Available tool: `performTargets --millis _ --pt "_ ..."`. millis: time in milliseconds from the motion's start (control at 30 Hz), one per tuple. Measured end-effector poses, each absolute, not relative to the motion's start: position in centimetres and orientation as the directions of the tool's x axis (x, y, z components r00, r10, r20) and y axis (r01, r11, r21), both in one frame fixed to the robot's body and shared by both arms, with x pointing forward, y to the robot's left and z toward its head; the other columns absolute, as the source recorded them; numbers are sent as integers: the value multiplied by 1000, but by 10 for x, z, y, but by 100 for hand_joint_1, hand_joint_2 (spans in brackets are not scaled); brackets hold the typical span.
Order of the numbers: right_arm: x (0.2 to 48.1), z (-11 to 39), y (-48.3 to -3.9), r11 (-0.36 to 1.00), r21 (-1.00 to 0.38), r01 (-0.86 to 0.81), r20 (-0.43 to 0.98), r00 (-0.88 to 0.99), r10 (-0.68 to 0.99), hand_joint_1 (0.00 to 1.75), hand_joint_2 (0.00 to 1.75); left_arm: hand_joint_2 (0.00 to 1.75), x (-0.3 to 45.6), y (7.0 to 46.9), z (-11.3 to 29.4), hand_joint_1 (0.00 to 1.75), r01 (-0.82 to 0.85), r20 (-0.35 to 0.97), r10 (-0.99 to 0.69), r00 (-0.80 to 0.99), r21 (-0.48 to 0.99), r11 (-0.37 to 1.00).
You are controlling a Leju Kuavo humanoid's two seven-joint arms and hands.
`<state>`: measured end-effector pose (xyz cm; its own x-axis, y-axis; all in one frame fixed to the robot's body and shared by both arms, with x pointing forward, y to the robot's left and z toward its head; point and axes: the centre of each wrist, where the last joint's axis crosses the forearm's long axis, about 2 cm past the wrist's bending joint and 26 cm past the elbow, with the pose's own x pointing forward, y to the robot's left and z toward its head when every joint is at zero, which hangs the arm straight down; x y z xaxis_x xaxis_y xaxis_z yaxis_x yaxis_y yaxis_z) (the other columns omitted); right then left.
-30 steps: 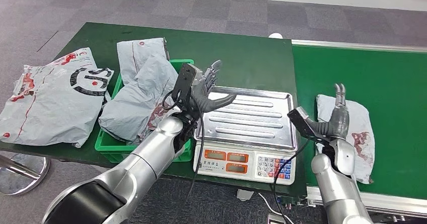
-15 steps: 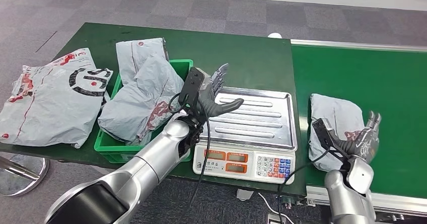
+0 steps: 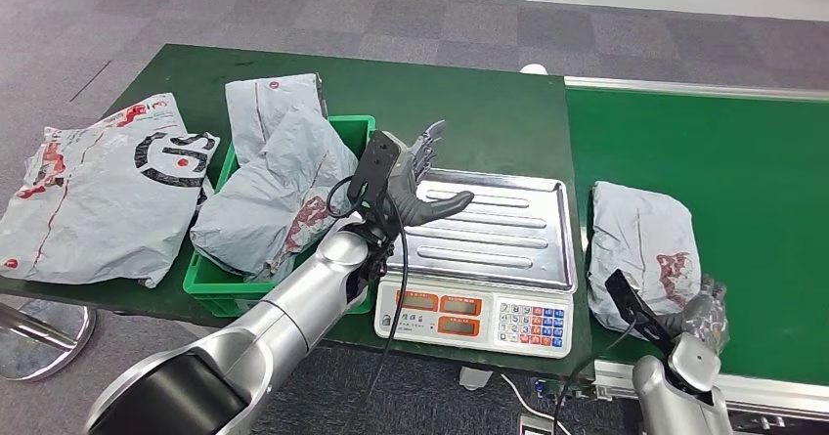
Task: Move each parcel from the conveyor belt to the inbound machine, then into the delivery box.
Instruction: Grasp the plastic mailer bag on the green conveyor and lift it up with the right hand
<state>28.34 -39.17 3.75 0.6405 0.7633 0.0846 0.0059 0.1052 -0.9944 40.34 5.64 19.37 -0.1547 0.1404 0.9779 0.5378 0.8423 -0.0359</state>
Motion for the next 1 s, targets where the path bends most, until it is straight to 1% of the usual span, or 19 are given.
performTargets --millis 100,233,267,367,400,533,733,1000 --pt "284 37 -392 116 -993 -34 67 645 761 0 175 175 404 56 194 0 539 978 138 -157 -32 842" --pt "289 35 -397 150 -977 -153 15 648 762 0 175 175 404 57 194 0 543 978 115 -176 -1 840" --pt "292 34 -399 157 -971 -183 2 646 764 11 175 175 404 57 194 0 543 977 108 -181 8 840" --pt "305 35 -407 202 -942 -268 -10 623 782 142 175 175 405 59 194 0 538 977 98 -192 21 843" --pt "310 36 -410 228 -925 -303 -3 606 795 175 175 175 406 60 194 0 535 976 97 -193 22 845" --pt "329 44 -415 299 -859 -415 20 556 831 175 175 175 408 64 194 0 520 976 96 -196 20 854" --pt "341 52 -422 314 -843 -436 25 551 834 175 175 175 410 67 194 0 503 976 112 -188 -2 864" --pt "343 53 -426 316 -819 -479 26 519 854 175 175 175 411 70 194 0 497 975 117 -189 -7 867"
